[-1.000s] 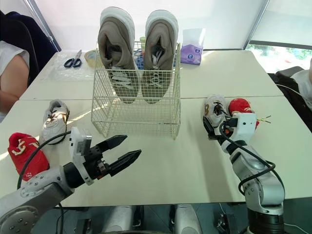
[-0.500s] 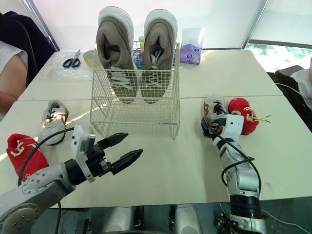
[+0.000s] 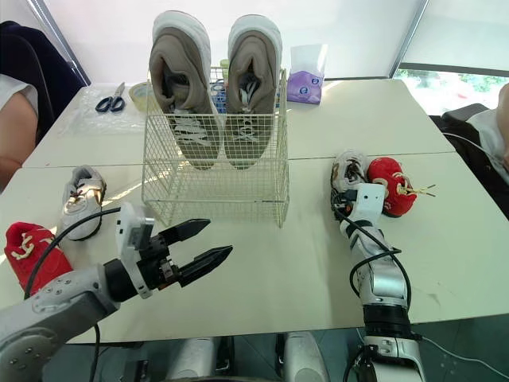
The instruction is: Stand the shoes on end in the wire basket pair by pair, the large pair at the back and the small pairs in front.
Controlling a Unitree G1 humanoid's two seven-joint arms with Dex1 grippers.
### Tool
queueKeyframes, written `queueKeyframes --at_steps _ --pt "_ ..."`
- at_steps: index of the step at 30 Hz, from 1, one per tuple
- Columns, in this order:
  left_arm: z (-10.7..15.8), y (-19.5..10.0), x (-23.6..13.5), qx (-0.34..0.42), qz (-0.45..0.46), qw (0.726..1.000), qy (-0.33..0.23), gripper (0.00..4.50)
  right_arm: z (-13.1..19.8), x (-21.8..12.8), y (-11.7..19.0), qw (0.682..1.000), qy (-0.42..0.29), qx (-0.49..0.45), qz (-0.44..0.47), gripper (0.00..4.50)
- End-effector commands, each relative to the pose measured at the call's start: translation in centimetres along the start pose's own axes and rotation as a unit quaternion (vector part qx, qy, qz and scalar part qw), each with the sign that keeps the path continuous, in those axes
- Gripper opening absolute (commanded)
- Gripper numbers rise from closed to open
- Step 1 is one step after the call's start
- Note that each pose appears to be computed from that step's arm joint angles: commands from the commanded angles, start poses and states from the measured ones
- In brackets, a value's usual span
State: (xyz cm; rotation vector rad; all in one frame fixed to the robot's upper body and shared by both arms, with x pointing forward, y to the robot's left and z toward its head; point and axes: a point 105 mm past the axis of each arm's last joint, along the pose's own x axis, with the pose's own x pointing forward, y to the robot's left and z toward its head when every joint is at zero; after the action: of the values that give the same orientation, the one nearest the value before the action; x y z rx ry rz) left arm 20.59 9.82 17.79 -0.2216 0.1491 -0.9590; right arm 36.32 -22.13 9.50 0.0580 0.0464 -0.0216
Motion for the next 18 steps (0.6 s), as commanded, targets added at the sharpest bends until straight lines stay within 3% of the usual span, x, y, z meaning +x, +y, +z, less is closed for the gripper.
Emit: queueKeyframes --at_steps 1,4,8,10,12,15,18 --pt "3.3 -0.6 -1.4 -0.008 -0.043 0.999 -0.017 4.50 12.8 0.5 -1.3 0.983 -0.182 -0.030 0.006 1.62" --pt "7.3 -0.1 -2.6 -0.003 -0.063 0.998 -0.030 4.50 23.3 -0.5 -1.3 0.949 -0.290 -0.107 0.063 1.62" --pt "11.7 0.8 -3.8 0.012 -0.067 0.996 -0.062 4.50 31.4 -3.2 -1.3 0.904 -0.359 -0.200 0.117 1.62" --pt "14.9 2.4 -4.8 0.021 -0.048 0.994 -0.100 4.50 34.9 -5.4 1.9 0.865 -0.401 -0.218 0.210 1.62" --pt "16.8 3.5 -5.6 0.018 -0.037 0.991 -0.126 4.50 35.7 -7.0 5.1 0.828 -0.411 -0.235 0.300 1.62" --pt "19.2 4.0 -6.4 0.006 -0.059 0.986 -0.154 4.50 32.8 -9.1 10.7 0.761 -0.368 -0.287 0.451 1.62" --pt "20.4 3.3 -6.4 0.001 -0.093 0.982 -0.163 4.50 30.2 -10.7 13.4 0.712 -0.327 -0.306 0.541 1.62"
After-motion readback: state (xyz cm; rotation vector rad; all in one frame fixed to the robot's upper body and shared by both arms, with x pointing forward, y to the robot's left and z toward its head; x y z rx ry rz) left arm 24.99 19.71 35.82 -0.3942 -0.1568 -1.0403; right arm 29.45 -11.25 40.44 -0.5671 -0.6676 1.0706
